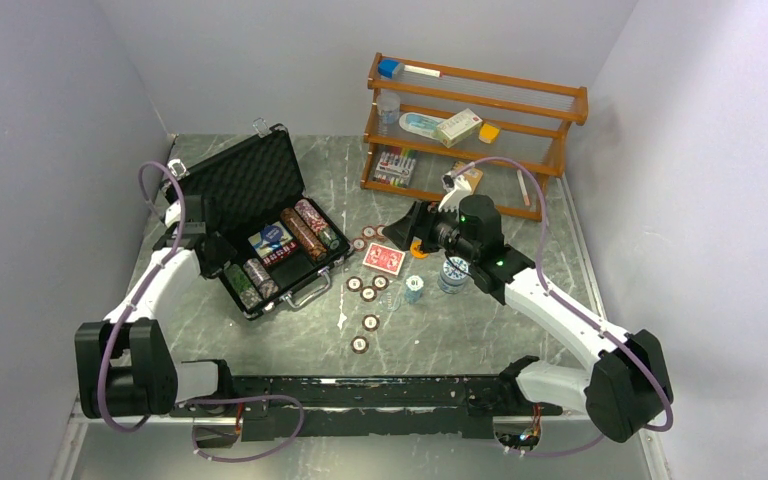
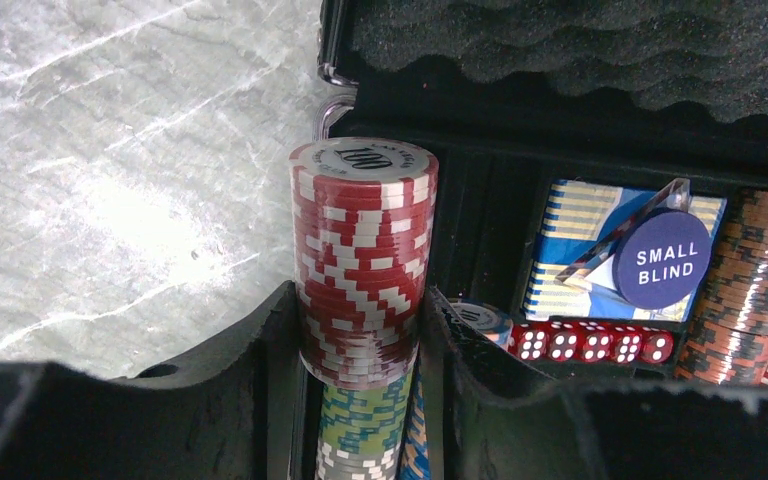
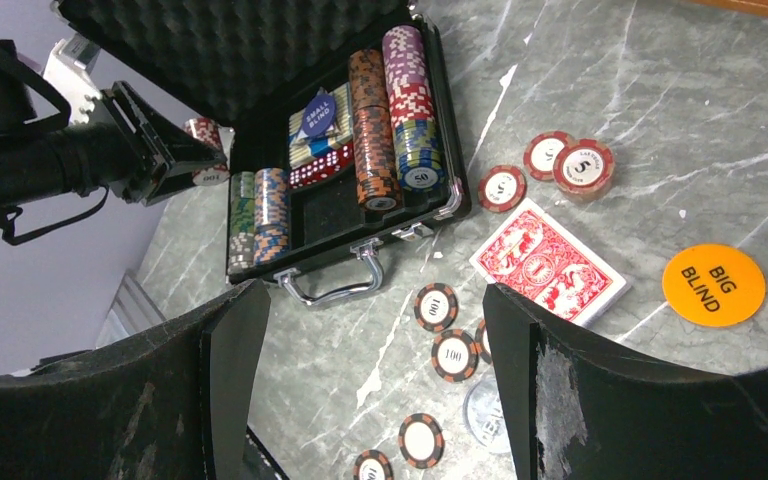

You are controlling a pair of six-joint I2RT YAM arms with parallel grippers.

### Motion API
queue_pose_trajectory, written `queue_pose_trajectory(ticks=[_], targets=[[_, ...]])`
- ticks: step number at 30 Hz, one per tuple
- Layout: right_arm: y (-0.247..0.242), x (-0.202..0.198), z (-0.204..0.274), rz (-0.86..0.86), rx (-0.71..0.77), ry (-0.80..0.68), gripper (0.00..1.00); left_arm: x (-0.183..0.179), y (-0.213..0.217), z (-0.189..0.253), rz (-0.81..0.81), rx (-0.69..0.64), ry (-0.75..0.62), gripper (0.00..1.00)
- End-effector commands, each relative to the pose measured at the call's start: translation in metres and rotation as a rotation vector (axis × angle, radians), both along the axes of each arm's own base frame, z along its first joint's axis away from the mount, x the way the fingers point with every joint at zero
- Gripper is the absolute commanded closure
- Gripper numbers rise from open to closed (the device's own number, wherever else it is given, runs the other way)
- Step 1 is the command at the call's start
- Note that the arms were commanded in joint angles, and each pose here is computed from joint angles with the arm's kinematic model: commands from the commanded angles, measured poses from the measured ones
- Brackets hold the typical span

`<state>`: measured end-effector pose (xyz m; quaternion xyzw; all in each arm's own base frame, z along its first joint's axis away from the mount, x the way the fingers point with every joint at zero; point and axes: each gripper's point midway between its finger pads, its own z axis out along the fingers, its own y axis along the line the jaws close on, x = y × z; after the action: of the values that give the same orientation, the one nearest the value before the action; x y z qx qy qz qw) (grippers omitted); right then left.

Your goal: Pack up texas hold em set

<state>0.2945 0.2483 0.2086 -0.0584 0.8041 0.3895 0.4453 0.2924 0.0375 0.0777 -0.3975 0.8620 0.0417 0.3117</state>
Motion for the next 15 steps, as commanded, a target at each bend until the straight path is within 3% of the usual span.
queue_pose_trajectory(ticks=[1, 15], targets=[[-0.003, -0.002, 0.005, 0.001, -0.003, -0.025, 0.17, 0.030, 0.011, 0.025, 0.001, 0.046, -0.112, 0.93], [-0.004, -0.003, 0.002, -0.001, -0.011, -0.022, 0.17, 0.027, -0.004, 0.001, -0.027, -0.038, -0.073, 0.93]])
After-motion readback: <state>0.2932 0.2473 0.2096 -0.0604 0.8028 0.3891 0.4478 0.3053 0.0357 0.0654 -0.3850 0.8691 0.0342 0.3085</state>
